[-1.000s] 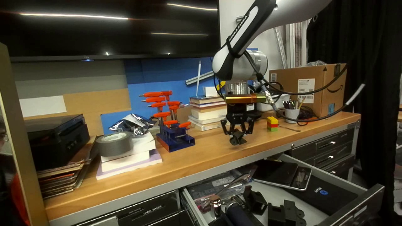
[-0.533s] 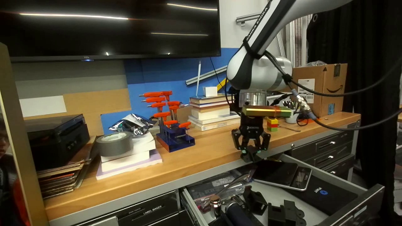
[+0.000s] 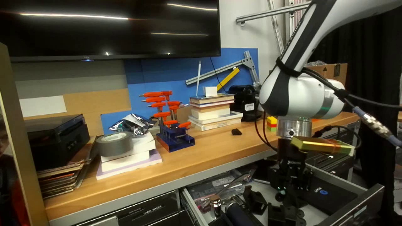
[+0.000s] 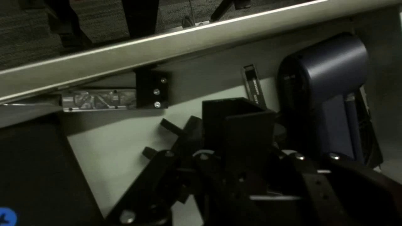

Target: Pick up the black objects from the countertop and put them inside the open drawer then close the drawer

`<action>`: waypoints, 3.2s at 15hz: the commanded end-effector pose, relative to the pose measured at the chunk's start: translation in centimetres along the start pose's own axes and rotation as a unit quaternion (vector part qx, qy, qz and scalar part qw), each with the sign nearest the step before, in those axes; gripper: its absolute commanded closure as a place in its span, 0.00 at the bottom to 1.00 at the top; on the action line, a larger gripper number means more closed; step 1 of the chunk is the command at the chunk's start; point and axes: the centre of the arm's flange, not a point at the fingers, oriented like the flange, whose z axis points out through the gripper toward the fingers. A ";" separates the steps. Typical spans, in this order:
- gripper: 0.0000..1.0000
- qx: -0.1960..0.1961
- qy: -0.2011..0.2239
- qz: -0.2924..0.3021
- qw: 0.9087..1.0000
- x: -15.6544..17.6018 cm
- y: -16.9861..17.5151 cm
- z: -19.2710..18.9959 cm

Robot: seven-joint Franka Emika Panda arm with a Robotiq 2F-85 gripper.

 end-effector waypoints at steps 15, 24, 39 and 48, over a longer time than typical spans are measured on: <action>0.89 0.003 0.017 0.048 0.999 0.8 6.9 0.3; 0.56 0.004 0.026 0.103 0.994 -0.5 8.4 2.8; 0.00 -0.061 0.124 0.054 0.989 5.5 5.4 -8.2; 0.00 -0.068 0.171 0.000 0.983 15.3 2.7 -18.4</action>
